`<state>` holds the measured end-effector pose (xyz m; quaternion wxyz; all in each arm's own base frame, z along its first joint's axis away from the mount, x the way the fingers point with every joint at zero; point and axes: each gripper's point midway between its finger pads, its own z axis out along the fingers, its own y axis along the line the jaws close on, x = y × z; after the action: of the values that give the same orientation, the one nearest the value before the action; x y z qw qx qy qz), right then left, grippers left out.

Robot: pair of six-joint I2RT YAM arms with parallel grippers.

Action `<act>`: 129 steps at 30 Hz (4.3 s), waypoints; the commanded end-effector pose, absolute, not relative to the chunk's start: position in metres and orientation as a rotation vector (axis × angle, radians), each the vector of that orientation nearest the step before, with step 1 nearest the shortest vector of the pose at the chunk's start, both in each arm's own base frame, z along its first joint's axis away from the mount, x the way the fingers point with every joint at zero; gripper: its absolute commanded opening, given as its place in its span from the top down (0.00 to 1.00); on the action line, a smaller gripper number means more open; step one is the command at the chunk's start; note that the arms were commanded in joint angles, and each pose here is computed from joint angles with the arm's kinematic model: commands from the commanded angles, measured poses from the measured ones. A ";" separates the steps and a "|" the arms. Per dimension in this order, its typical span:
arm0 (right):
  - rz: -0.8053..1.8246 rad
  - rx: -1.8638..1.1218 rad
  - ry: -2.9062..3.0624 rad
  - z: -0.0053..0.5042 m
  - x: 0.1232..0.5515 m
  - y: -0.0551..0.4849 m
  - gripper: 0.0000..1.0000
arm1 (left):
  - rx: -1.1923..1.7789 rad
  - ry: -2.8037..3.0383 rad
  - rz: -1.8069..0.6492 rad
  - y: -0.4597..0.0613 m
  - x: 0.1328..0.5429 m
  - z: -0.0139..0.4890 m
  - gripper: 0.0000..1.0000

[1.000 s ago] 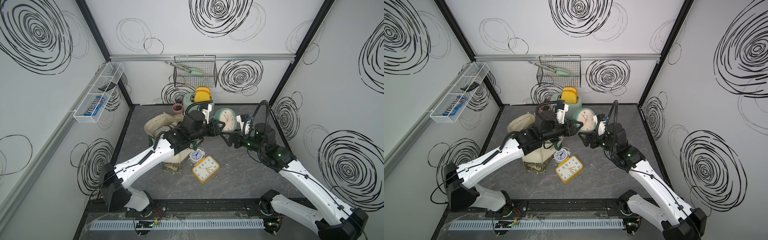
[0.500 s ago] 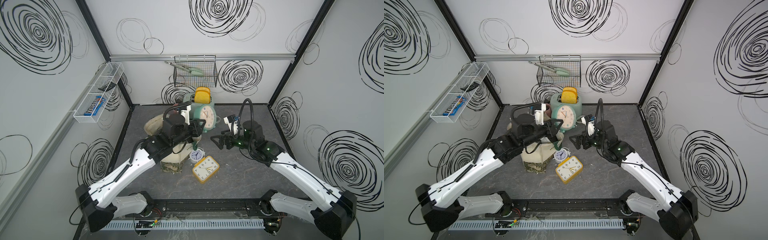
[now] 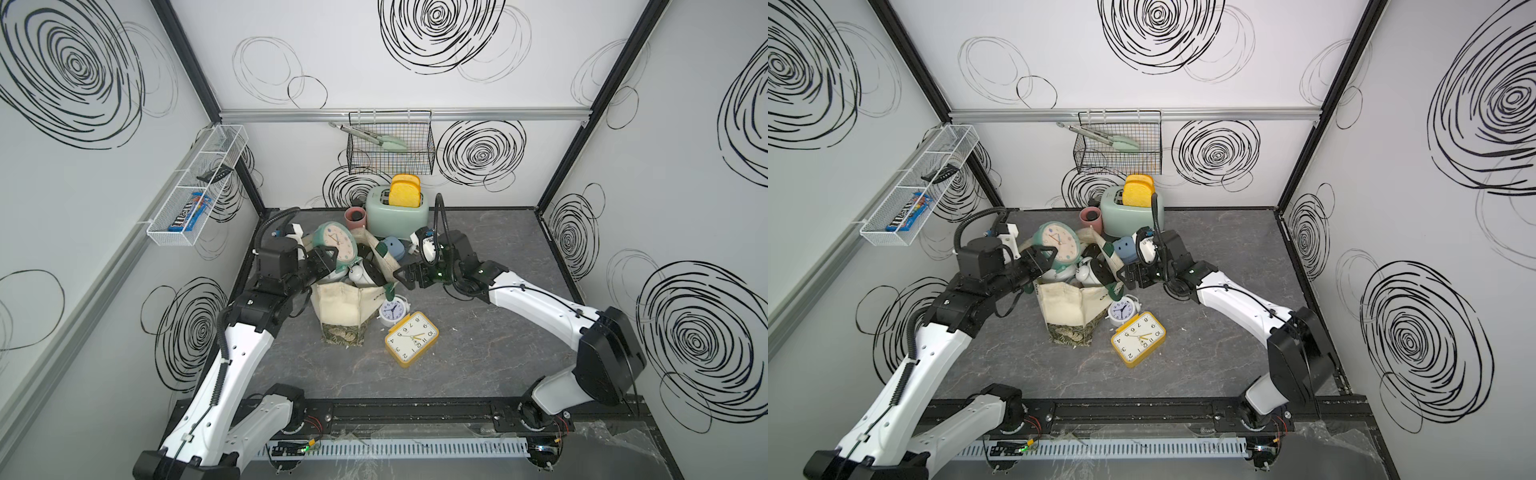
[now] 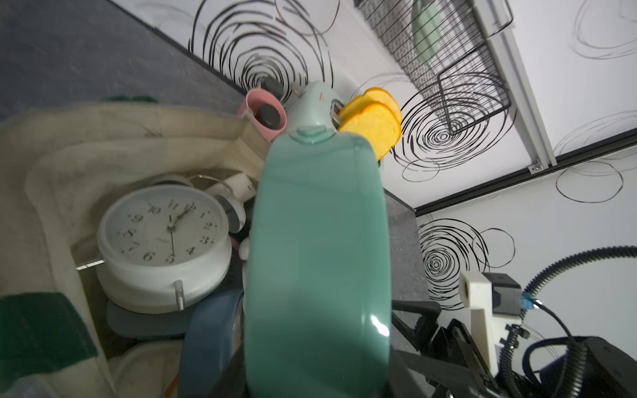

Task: Put the alarm clock into the canvas bag
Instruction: Place the alarm at the canvas bag, then adjust the alarm at the center of the board.

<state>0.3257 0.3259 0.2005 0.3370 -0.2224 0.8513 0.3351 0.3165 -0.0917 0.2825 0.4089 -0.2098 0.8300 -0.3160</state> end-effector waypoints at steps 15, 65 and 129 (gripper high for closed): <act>0.955 -0.633 2.165 0.215 0.330 0.360 0.71 | -0.937 1.995 -1.061 -0.106 0.359 0.241 0.79; 0.924 -0.526 2.068 0.255 0.311 0.282 0.17 | 0.001 1.938 -0.638 -0.164 0.267 0.356 0.04; 1.033 0.002 2.638 0.052 0.216 0.213 0.88 | 0.641 2.514 -0.223 -0.273 0.195 0.041 0.82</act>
<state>0.1991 0.2094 0.0392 0.1354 -0.0006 0.9291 0.3443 0.1976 -0.2455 0.0290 0.2578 0.2172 0.9403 -0.0474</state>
